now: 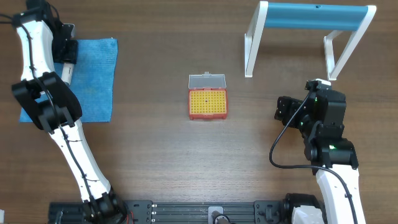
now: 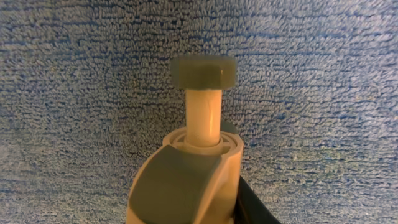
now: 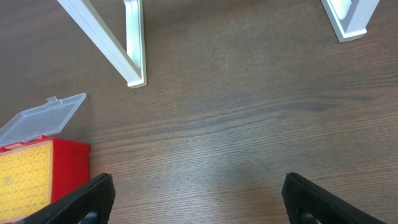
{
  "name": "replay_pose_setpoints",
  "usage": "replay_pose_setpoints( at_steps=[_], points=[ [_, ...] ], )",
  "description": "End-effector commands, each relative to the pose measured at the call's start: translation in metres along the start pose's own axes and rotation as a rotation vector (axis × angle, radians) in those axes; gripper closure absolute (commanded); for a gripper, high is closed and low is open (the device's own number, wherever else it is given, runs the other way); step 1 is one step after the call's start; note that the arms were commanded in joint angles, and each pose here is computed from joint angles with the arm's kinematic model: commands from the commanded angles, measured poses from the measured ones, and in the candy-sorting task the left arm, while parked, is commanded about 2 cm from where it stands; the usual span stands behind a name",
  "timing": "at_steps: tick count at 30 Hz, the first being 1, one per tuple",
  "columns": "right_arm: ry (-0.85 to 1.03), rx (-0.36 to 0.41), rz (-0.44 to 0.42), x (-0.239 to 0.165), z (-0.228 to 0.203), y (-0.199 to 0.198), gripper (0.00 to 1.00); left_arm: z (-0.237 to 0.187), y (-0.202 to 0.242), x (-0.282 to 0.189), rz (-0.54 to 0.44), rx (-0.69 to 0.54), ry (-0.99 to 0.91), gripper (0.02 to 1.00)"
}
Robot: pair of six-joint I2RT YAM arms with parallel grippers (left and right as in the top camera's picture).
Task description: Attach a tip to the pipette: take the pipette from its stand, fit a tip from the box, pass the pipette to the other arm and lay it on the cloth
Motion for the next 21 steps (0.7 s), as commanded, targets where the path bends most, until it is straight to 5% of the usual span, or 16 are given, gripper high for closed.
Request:
replay_pose_setpoints(
  at_steps=[1, 21],
  points=[
    [-0.015, -0.012, -0.016, -0.002, 0.003, -0.001, 0.126, -0.001, -0.003, 0.014, -0.044, 0.007, 0.015, 0.991],
    [-0.015, -0.012, -0.016, -0.002, 0.003, -0.001, 0.126, -0.007, 0.006, 0.024, -0.070, -0.034, 0.038, 0.991]
  ],
)
Point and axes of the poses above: each gripper's point midway between its finger pads, its own x axis out along the fingers, its own y axis along the line the jaws close on, z = x × y, the point moved 10 cm from there along -x, back along the fingers, and after that the axes turned 5 degrees about -x, right-handed, at the moved point
